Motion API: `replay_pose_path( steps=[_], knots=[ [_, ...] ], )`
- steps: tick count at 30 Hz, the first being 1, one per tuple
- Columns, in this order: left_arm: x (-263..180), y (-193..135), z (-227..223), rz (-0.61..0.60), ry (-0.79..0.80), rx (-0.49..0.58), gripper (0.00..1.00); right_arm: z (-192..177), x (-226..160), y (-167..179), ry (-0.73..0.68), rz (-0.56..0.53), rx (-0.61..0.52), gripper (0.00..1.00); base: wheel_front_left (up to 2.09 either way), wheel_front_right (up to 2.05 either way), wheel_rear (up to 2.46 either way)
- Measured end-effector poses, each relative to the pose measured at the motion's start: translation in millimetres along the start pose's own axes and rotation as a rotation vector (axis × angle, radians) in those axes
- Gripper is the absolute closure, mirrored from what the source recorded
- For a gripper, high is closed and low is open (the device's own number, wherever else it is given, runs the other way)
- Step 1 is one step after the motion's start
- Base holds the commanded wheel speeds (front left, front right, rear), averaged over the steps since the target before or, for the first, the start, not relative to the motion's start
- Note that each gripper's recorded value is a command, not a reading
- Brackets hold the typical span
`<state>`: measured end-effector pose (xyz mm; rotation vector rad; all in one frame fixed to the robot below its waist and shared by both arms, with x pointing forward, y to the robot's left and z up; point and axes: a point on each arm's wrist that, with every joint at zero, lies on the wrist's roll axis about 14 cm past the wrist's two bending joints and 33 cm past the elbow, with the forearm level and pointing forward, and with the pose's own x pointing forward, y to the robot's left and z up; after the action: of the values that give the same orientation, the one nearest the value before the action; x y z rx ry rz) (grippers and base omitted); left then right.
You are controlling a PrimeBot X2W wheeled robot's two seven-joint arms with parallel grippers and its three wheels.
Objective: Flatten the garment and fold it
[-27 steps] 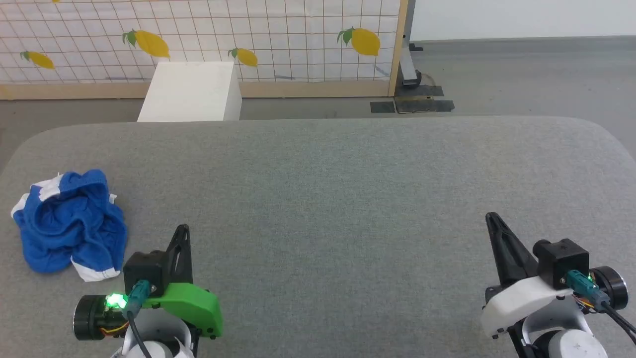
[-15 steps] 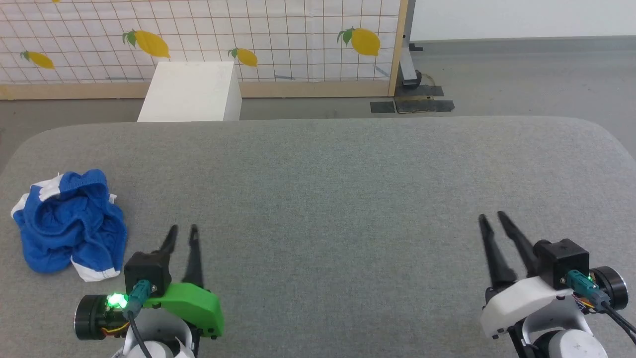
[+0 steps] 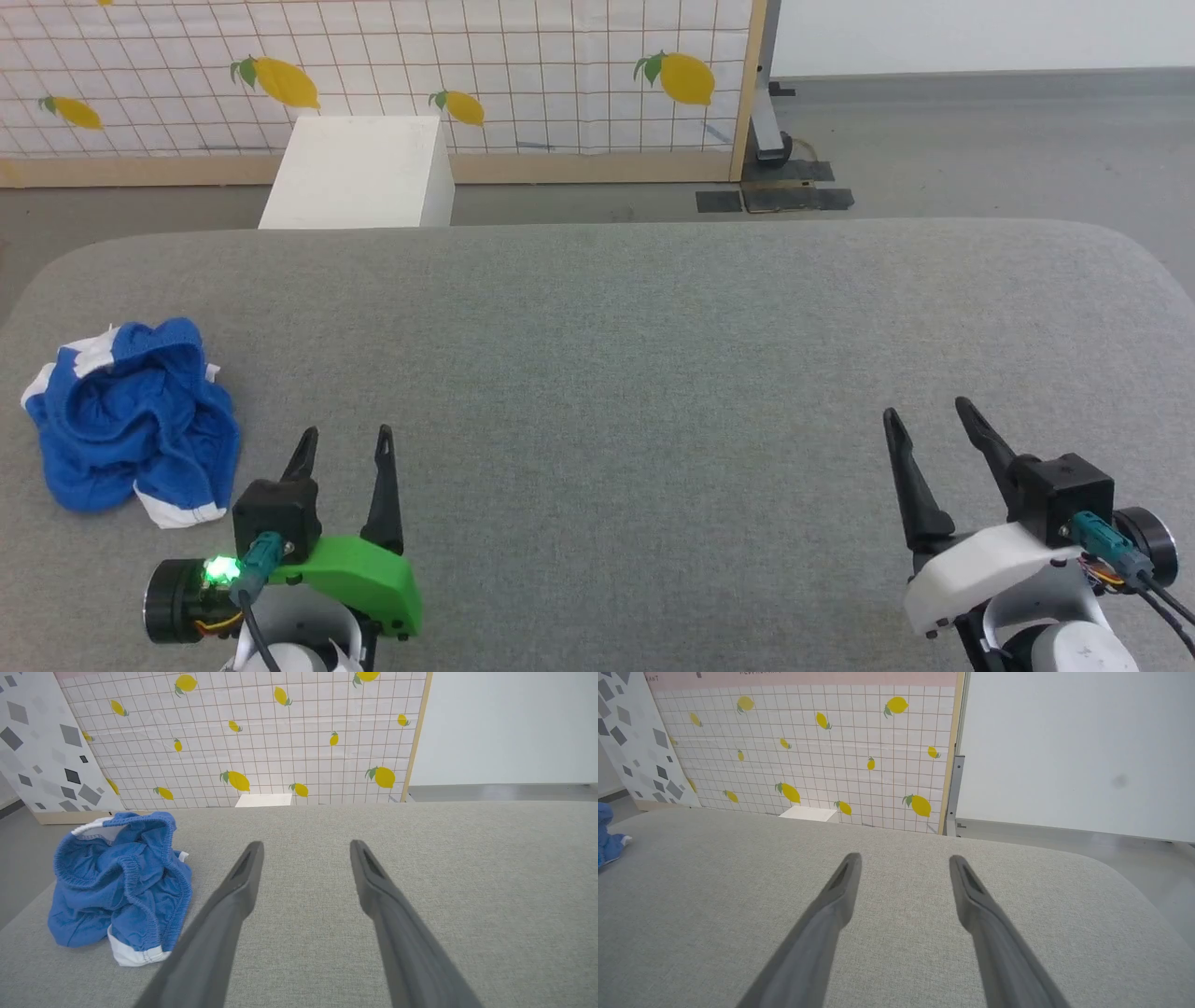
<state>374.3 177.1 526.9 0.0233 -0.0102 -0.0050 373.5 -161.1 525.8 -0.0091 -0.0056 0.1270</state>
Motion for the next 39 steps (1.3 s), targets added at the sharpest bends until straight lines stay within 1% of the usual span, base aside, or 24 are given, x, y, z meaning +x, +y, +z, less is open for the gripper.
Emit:
replay_pose_path(
  steps=[7,15,39],
  knots=[
    [-3,5,-3,0.015,0.001,-0.007,0.0,-2,2,3,-0.002,0.01,0.02,0.0,0.0,0.0,0.0],
    [-9,18,-5,0.055,-0.002,-0.02,0.0,-6,7,12,-0.002,0.037,0.037,0.0,0.0,0.0,0.0],
    [-46,73,-16,0.233,0.001,-0.051,0.0,-20,29,63,0.016,0.186,0.086,0.0,0.0,0.0,0.0]
  ],
)
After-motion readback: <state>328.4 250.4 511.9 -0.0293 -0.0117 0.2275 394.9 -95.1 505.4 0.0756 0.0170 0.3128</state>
